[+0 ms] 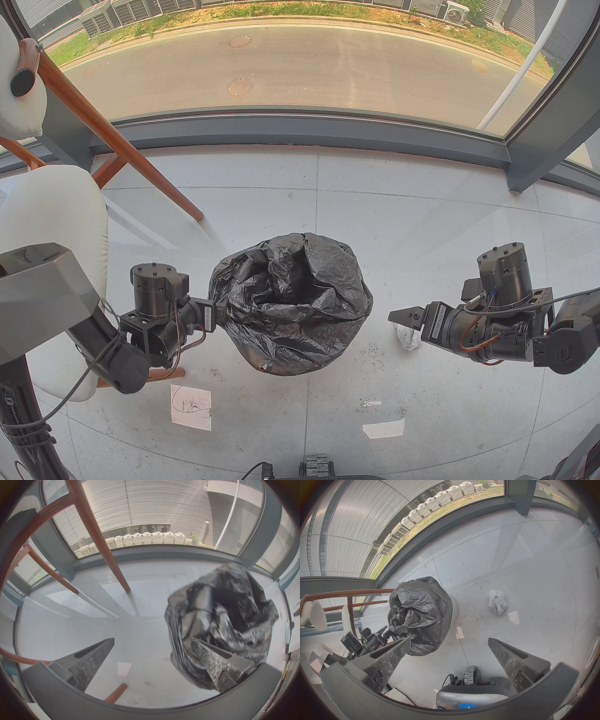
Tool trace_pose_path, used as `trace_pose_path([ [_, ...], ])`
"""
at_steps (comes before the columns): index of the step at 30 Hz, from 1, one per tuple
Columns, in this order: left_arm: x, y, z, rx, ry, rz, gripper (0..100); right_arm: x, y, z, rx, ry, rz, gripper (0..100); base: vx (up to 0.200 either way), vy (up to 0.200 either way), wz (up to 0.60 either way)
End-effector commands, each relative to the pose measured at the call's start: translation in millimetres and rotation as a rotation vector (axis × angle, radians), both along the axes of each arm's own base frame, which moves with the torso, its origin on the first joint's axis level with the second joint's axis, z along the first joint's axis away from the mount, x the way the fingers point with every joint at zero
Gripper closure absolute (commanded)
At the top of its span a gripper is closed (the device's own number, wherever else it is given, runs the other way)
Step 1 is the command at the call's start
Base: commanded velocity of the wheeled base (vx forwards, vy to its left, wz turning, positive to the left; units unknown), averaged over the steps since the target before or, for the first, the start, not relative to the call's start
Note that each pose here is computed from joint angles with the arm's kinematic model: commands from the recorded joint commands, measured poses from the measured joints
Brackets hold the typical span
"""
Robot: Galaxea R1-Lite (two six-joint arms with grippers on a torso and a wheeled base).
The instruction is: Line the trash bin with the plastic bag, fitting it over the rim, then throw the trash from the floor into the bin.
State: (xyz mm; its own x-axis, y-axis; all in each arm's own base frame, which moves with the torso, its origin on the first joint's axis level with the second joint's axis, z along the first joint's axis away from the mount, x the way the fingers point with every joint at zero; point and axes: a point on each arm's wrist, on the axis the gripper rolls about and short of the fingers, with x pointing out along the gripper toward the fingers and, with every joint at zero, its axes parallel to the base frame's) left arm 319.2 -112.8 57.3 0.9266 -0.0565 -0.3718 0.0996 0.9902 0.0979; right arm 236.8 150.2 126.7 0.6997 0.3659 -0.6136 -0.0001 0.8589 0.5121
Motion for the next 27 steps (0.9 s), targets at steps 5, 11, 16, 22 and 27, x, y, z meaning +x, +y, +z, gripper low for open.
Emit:
trace_pose_path([
  [5,-42.2,-8.4,3.7,0.018,0.040,-0.076,0,0.0,-0.1,0.5,0.001,-0.001,-0.001,0,0.000,0.000,0.00],
  [11,-47.3,-6.0,16.9,0.002,0.004,-0.077,0,-0.2,-0.2,0.1,0.001,0.001,-0.002,0,0.000,0.000,0.00],
  [16,-60.3,-21.5,16.9,-0.006,0.011,-0.152,0,0.0,-0.1,0.5,0.001,-0.001,-0.001,0,0.000,0.000,0.00],
  [22,-64.1,-35.2,13.9,-0.008,0.017,-0.211,0,0.3,0.1,0.2,0.001,-0.001,-0.001,0,0.000,0.000,0.00],
  [27,-49.3,-43.0,-4.0,0.010,0.050,-0.205,0,-0.7,-0.5,1.4,0.004,-0.003,-0.002,0,0.000,0.000,0.00],
])
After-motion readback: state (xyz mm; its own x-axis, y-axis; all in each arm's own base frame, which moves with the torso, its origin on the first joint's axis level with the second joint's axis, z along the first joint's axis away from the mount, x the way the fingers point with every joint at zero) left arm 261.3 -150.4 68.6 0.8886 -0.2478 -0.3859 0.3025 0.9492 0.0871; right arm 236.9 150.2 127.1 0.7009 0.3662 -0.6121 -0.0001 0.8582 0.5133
